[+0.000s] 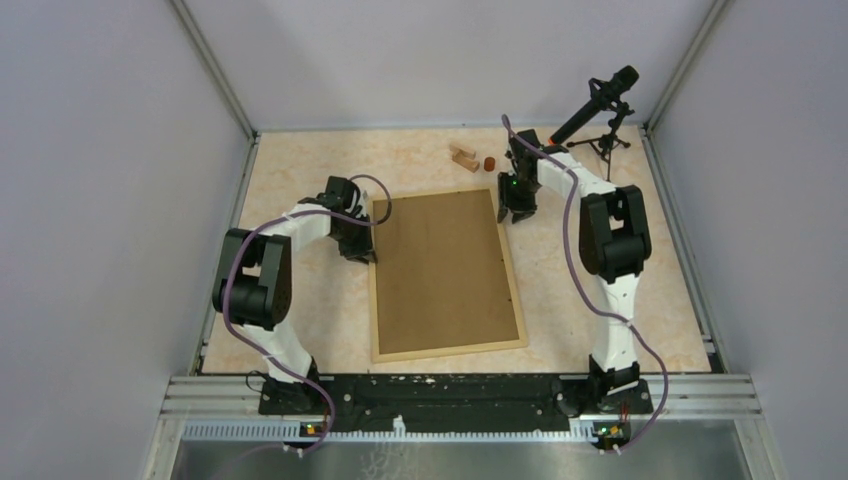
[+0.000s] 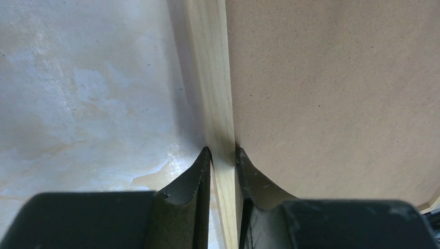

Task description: Put the photo into the frame

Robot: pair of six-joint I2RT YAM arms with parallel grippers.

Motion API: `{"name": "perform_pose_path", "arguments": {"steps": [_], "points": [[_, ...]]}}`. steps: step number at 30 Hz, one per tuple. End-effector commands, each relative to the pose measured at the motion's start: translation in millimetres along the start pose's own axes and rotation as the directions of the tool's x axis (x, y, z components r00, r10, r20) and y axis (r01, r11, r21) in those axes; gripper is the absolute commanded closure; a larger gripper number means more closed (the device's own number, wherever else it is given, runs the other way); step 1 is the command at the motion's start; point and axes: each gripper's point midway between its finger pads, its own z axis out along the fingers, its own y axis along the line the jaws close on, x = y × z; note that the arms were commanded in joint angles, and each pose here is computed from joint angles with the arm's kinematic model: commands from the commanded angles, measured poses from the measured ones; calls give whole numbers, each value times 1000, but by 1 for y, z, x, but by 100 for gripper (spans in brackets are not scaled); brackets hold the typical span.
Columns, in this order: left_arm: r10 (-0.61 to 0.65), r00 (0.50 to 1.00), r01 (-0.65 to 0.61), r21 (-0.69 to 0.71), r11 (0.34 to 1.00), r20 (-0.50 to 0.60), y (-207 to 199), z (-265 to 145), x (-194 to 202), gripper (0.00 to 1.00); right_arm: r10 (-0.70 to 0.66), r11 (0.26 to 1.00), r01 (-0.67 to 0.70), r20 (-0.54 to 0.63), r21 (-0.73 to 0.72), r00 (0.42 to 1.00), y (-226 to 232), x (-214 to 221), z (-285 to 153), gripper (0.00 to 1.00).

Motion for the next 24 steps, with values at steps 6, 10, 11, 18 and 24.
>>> {"name": "perform_pose_path", "arguments": {"steps": [6, 10, 11, 18, 24], "points": [[11, 1000, -11, -76, 997, -13, 18, 8, 3, 97, 9, 998, -12, 52, 59, 999, -17, -26, -8, 60], [11, 1000, -12, -72, 997, -11, 17, 8, 2, 100, -12, 999, 10, 46, 38, 999, -10, -24, -4, 60], [9, 1000, -10, -71, 997, -14, 17, 8, 3, 100, -16, 1000, 15, 54, 27, 998, -7, -25, -6, 60], [9, 1000, -10, -68, 998, -15, 17, 8, 3, 100, 4, 999, 0, 137, -32, 991, 8, -39, -27, 56], [9, 1000, -9, -64, 998, -10, 16, 7, 2, 100, -16, 1000, 17, 42, -21, 999, 3, -22, -6, 57]]}}
